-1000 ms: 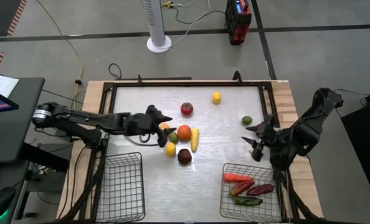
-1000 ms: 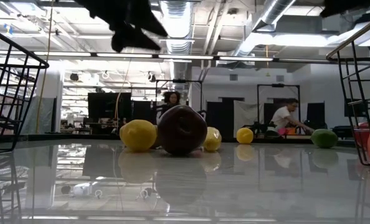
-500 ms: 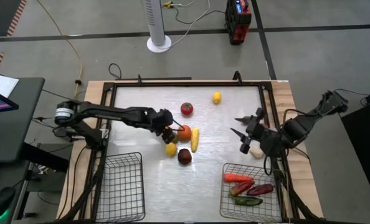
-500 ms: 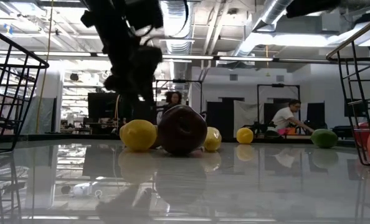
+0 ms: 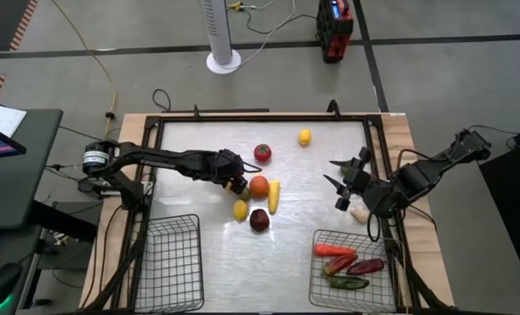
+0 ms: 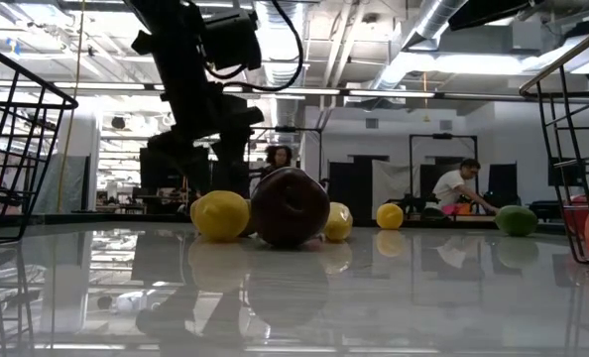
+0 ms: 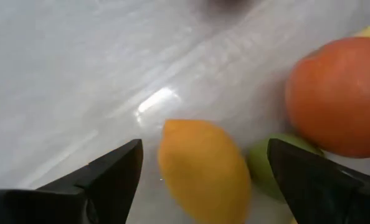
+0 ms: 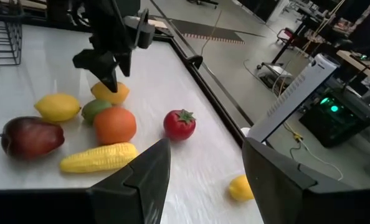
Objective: Sort produce into baskets
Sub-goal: Put the top left lemon into the black wire basket
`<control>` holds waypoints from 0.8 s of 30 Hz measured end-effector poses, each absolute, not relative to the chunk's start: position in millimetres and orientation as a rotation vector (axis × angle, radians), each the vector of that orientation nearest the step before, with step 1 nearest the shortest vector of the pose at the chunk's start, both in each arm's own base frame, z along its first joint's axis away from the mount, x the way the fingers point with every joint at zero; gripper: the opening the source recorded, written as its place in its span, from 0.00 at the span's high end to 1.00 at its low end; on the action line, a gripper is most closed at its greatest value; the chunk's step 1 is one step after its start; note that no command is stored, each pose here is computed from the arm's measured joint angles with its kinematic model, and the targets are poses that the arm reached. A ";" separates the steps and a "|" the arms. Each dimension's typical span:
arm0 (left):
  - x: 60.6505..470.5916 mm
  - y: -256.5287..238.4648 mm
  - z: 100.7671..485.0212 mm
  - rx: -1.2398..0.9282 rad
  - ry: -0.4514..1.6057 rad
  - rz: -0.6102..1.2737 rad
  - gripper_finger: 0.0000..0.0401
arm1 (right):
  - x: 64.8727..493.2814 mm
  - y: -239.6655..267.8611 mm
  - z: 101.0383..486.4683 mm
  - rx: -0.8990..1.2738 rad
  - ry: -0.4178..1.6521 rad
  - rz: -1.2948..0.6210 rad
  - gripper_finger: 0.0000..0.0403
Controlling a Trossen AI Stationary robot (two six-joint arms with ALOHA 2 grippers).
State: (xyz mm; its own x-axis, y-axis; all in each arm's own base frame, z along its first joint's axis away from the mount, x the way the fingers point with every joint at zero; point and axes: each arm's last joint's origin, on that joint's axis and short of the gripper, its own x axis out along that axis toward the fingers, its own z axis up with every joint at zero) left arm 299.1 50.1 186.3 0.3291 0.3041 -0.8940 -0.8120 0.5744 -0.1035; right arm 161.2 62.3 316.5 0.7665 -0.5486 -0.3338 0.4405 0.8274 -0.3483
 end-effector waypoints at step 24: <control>299.3 56.8 162.3 -0.609 1.124 0.743 0.51 | 161.0 62.9 316.2 -0.239 0.438 -0.541 0.44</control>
